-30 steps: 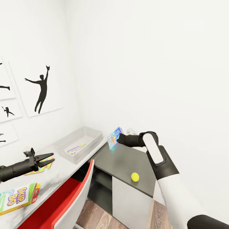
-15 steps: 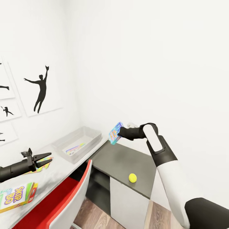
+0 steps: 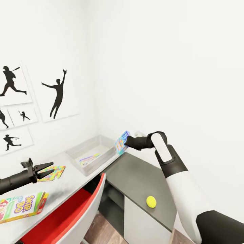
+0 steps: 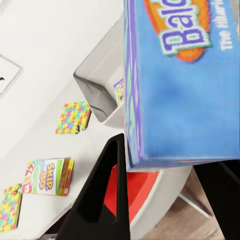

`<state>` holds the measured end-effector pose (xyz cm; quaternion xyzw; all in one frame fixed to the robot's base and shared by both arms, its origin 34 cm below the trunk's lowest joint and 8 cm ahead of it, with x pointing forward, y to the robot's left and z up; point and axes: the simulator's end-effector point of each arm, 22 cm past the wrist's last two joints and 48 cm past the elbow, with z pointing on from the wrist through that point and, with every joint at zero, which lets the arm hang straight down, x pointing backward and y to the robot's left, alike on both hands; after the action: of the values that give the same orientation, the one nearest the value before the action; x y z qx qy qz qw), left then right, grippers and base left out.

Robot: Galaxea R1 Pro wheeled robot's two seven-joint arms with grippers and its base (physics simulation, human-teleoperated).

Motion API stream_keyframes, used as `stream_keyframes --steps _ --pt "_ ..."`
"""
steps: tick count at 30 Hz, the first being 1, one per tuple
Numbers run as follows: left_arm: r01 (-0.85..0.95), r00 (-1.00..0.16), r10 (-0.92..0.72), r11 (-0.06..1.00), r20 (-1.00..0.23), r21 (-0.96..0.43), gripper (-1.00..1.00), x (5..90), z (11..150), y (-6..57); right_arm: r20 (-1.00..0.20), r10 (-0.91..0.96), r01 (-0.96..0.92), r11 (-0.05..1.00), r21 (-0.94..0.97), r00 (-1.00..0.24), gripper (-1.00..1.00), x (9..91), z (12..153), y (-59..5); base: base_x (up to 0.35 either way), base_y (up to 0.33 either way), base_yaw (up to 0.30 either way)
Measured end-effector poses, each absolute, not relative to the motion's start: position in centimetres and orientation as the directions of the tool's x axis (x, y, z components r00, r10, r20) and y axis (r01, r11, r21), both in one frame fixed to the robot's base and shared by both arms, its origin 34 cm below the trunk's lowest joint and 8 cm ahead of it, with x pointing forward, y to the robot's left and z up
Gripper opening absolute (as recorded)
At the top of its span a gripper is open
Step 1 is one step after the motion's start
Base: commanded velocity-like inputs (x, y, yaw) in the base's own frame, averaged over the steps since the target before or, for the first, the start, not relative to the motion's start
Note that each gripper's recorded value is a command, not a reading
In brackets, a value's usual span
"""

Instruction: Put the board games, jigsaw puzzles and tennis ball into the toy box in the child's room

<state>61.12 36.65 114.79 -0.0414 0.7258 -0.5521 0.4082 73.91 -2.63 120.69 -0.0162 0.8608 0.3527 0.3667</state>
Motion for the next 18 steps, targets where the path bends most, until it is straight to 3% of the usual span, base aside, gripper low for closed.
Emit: stream_keyframes --steps 11,18 --pt "0.382 -0.666 -0.51 0.394 -0.545 -0.836 1.0 61.2 114.5 37.1 -0.635 0.234 -0.276 0.752 0.598 -0.736 -1.0 74.2 120.1 -2.9 0.194 0.209 0.26" --pt "0.377 -0.669 -0.511 0.393 -0.54 -0.839 1.0 61.3 114.1 37.1 -0.631 0.234 -0.271 0.754 0.598 -0.74 -1.0 74.4 119.6 -3.0 0.195 0.04 0.243"
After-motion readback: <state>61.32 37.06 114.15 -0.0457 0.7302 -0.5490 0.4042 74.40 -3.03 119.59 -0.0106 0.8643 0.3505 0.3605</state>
